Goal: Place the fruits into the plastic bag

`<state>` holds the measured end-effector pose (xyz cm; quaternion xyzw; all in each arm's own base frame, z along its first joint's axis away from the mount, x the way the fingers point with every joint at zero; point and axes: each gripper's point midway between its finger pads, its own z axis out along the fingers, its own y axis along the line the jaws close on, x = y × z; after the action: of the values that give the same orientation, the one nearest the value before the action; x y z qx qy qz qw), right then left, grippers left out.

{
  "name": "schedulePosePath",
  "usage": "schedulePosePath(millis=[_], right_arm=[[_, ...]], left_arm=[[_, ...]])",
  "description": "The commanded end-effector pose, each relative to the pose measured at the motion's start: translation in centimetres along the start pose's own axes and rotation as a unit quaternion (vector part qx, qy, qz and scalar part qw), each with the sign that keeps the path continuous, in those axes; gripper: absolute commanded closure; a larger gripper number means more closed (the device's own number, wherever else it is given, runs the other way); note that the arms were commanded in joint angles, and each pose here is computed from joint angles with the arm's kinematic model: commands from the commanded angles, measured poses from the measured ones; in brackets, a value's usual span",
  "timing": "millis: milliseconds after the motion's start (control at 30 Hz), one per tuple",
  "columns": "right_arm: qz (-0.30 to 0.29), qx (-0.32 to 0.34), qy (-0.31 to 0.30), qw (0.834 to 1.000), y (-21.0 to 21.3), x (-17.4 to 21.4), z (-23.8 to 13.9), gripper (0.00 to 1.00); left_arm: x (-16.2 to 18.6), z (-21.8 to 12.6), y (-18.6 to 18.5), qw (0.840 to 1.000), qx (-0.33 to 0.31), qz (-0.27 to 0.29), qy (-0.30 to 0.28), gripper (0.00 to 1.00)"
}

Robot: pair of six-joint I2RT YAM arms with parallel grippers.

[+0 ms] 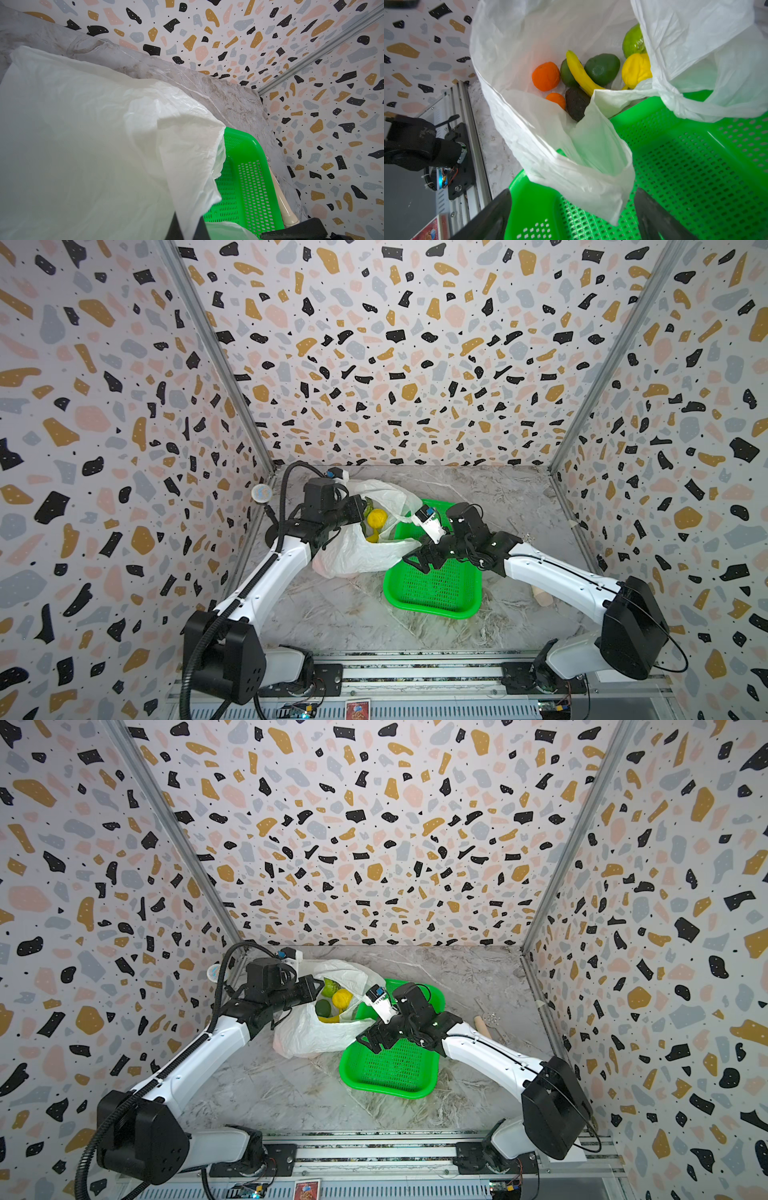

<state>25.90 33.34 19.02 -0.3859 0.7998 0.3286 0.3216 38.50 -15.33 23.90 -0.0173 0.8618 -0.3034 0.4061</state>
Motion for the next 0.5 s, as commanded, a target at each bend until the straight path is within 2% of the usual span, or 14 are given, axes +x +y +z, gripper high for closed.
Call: schedulePosePath(millis=[0,233,333,433,467], right_arm=[[-0.024,0.016,-0.001,1.0,-0.5,-0.5,-0.3,0.08],[-0.036,0.041,0.006,0.998,-2.2,-1.0,1.9,0.09],[-0.032,0.041,0.014,0.999,-2.7,-1.1,3.1,0.13],[-0.024,0.035,-0.01,0.999,-2.5,-2.5,3.2,0.27],[-0.018,0.03,-0.023,0.999,-2.2,-3.5,3.0,0.42]], left_arm=[[-1.2,-0.2,-0.7,1.0,0.003,0.015,-0.011,1.0],[-1.3,-0.3,-0.8,1.0,0.004,0.016,-0.012,1.0],[-1.3,-0.3,-0.8,1.0,0.005,0.018,-0.013,1.0],[-1.2,-0.3,-0.8,1.0,0.006,0.018,-0.012,1.0],[-1.3,-0.4,-0.9,1.0,0.005,0.019,-0.013,1.0]])
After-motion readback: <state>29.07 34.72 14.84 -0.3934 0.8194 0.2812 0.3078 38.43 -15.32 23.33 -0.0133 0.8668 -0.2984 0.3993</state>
